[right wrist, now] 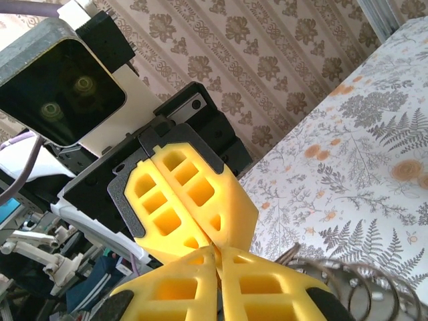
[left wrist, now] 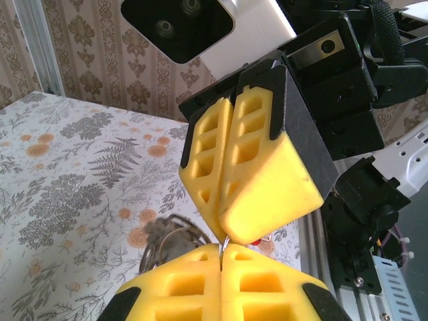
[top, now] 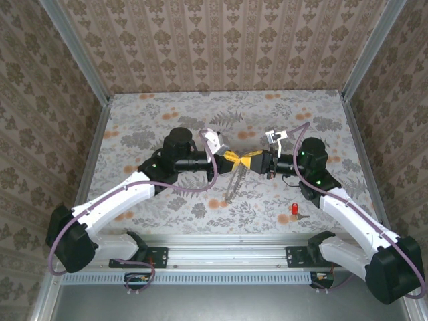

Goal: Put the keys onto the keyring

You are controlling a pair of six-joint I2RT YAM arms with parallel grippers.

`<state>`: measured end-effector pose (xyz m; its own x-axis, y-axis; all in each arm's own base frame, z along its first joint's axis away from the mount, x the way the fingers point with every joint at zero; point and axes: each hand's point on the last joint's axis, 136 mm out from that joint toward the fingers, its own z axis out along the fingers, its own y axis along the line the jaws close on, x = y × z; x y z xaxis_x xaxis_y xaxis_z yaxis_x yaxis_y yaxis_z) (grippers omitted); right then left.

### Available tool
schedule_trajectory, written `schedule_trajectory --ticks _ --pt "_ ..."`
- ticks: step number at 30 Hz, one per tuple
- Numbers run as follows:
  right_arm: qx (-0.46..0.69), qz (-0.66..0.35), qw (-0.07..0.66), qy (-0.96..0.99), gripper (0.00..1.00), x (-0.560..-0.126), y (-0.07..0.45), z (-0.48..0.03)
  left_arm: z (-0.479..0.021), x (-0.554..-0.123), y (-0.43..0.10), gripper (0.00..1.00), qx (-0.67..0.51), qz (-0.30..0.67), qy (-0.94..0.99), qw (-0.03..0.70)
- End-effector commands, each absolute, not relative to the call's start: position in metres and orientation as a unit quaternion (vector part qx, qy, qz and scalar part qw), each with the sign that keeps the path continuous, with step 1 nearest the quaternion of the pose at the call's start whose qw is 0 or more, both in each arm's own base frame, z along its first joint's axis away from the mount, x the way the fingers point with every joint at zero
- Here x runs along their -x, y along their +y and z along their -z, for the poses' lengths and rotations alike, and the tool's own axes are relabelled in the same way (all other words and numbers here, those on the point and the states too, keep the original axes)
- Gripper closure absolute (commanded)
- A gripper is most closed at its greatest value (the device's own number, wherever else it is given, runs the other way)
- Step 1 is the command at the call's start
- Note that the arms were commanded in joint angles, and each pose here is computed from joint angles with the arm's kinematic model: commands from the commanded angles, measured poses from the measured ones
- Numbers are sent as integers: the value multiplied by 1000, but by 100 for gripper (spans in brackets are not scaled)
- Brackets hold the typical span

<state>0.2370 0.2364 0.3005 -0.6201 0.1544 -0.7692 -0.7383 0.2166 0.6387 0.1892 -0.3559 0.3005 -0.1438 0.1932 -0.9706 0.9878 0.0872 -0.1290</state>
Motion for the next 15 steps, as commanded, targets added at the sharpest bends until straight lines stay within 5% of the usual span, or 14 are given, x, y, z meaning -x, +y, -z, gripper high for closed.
schedule_trajectory --ticks 1,9,15 --pt "230 -592 363 682 90 -227 240 -299 -343 -192 -358 100 -492 474 556 474" --pt "232 -590 364 682 84 -224 238 -296 -344 -194 -358 100 -489 475 558 474" --pt "231 -589 365 683 95 -224 238 -293 -344 -196 -358 100 -487 475 560 473"
